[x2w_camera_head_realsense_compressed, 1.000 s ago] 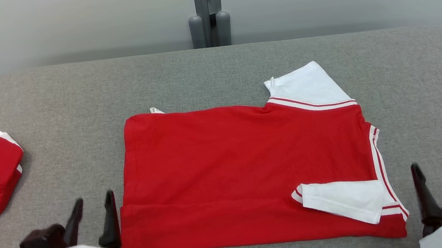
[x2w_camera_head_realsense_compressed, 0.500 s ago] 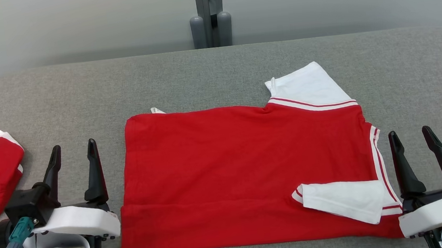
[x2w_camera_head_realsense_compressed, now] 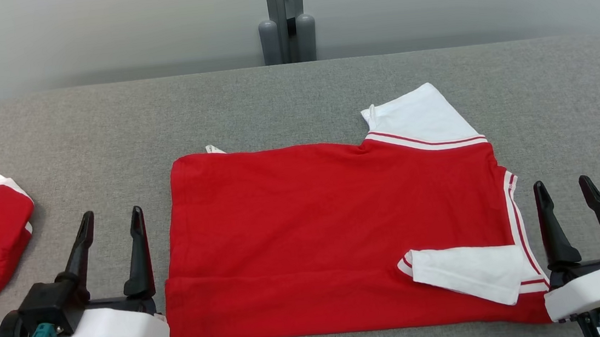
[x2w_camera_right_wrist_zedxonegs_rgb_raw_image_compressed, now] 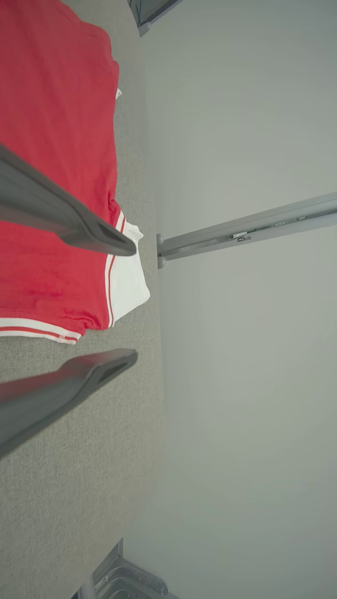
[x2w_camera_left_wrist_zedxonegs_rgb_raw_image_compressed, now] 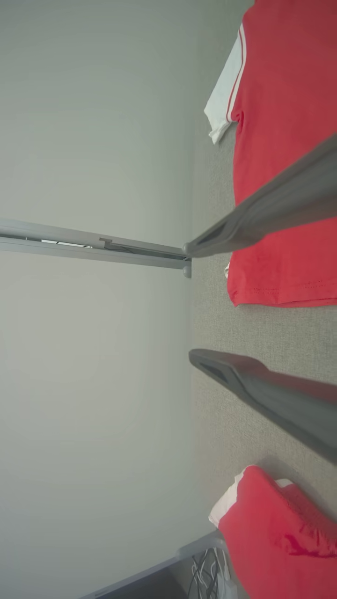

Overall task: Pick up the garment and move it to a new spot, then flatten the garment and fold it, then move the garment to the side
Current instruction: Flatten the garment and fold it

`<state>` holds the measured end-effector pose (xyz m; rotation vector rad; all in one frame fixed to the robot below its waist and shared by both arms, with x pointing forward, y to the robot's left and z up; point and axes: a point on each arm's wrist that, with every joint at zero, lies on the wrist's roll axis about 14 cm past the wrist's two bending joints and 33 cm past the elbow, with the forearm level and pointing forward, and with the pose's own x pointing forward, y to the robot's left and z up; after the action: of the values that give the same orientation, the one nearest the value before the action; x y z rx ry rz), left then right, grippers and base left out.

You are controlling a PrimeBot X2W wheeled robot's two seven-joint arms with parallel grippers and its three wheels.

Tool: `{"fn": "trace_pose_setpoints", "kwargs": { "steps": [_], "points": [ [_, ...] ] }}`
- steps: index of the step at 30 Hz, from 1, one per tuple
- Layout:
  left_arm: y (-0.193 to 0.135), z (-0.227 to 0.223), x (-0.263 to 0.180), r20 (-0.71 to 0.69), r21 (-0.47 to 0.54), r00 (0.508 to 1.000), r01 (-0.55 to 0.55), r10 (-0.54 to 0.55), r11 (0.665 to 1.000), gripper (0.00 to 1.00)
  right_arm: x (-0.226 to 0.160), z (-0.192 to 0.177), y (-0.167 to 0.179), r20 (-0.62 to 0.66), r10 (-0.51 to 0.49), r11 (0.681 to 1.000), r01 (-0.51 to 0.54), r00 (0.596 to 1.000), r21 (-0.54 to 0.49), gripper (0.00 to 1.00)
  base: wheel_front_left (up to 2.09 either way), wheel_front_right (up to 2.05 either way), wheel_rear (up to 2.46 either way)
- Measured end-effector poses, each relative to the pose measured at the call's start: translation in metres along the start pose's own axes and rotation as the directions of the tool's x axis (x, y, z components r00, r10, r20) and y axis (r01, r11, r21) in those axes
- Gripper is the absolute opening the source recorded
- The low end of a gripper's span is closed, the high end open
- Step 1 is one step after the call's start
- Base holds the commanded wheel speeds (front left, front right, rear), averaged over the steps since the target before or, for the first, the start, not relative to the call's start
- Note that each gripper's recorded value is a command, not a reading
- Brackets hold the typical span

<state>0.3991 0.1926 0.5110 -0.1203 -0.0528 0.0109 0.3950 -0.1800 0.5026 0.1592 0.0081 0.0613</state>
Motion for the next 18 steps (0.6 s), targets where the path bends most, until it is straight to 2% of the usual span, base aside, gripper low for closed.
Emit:
{"fn": "trace_pose_setpoints", "kwargs": {
  "steps": [18],
  "points": [
    [0.001, -0.019, -0.007, -0.039, 0.012, 0.999, 0.020, -0.019, 1.000, 1.00, 0.000, -0.006, 0.006, -0.017, 0.017, 1.000, -0.016, 1.000, 0.014, 1.00, 0.00, 0.00, 0.00]
  ]
}}
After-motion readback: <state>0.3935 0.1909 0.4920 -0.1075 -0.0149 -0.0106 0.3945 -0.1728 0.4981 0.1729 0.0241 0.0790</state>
